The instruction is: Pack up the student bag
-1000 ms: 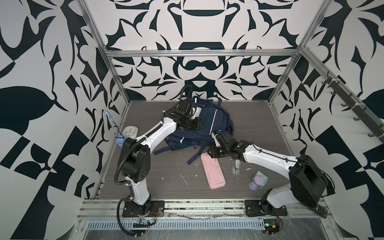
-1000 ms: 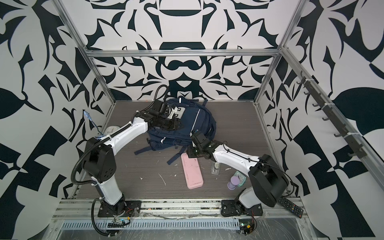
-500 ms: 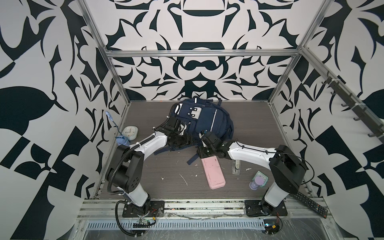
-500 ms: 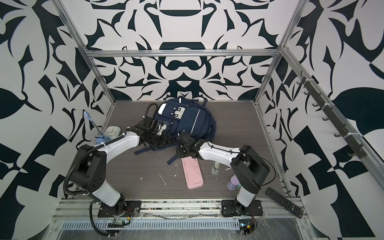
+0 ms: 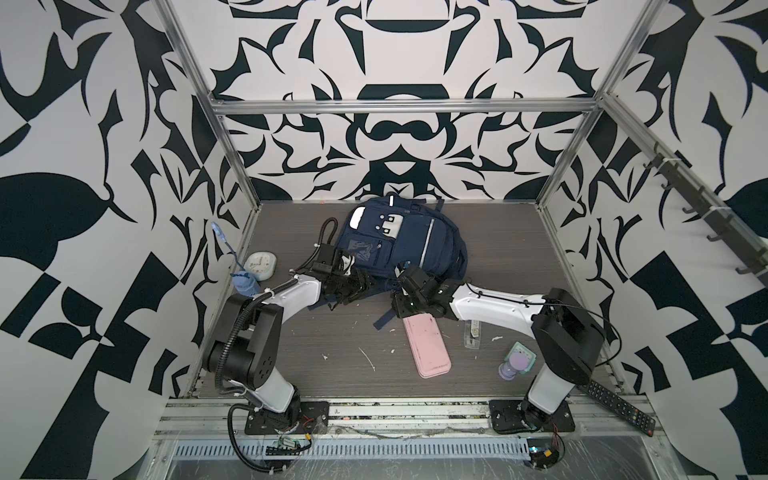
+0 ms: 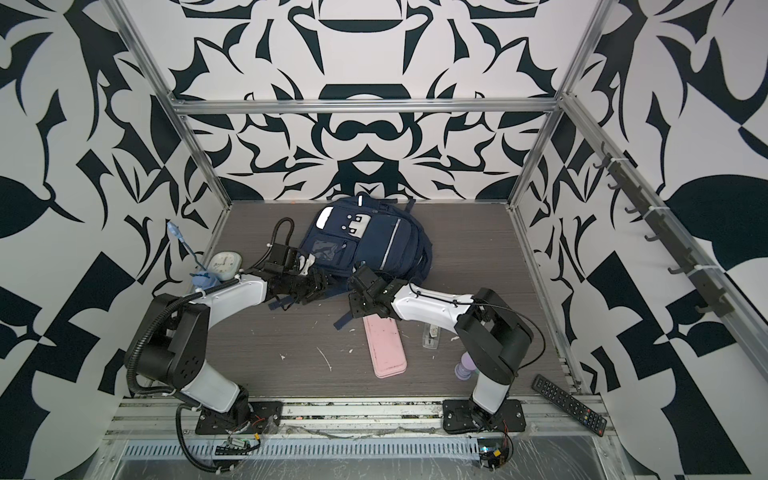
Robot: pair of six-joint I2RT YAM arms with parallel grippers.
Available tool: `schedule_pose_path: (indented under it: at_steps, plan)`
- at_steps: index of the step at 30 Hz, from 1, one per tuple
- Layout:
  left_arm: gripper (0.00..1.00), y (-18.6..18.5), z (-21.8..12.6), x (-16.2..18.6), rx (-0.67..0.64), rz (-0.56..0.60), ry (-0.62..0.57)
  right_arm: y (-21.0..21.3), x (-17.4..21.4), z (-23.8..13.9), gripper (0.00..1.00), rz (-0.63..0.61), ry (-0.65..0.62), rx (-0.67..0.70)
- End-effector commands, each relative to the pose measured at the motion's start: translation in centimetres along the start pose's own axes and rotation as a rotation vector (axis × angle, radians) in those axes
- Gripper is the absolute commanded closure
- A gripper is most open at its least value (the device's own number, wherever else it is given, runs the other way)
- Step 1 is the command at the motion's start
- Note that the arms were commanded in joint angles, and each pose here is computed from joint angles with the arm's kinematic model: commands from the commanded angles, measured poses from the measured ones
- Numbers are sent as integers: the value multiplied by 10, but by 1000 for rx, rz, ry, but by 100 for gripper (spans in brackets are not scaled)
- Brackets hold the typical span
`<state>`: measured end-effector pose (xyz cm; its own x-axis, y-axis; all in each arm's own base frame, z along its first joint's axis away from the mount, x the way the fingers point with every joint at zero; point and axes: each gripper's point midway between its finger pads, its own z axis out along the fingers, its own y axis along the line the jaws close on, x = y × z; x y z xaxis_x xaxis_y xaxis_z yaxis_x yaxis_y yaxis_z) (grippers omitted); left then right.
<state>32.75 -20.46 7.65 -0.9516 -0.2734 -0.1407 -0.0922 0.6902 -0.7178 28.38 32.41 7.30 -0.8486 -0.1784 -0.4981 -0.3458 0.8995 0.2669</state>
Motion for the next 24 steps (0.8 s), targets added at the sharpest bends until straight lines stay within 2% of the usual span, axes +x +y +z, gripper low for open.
schedule_pose_path:
  at_steps: [1,10,17,20,24]
  plan:
    - [32,-3,4,-12,74,-65,-10,4,-16,-8,51,22,-50,17]
    - [39,4,15,-21,55,-108,-11,-2,-22,-4,51,51,-86,48]
    - [65,-5,14,-25,80,-82,-7,5,-28,0,51,40,-87,44]
    - [76,-11,10,-27,90,-54,-9,6,-28,4,47,33,-82,46]
    - [84,-21,4,-28,114,-25,-11,8,-28,6,43,26,-80,50]
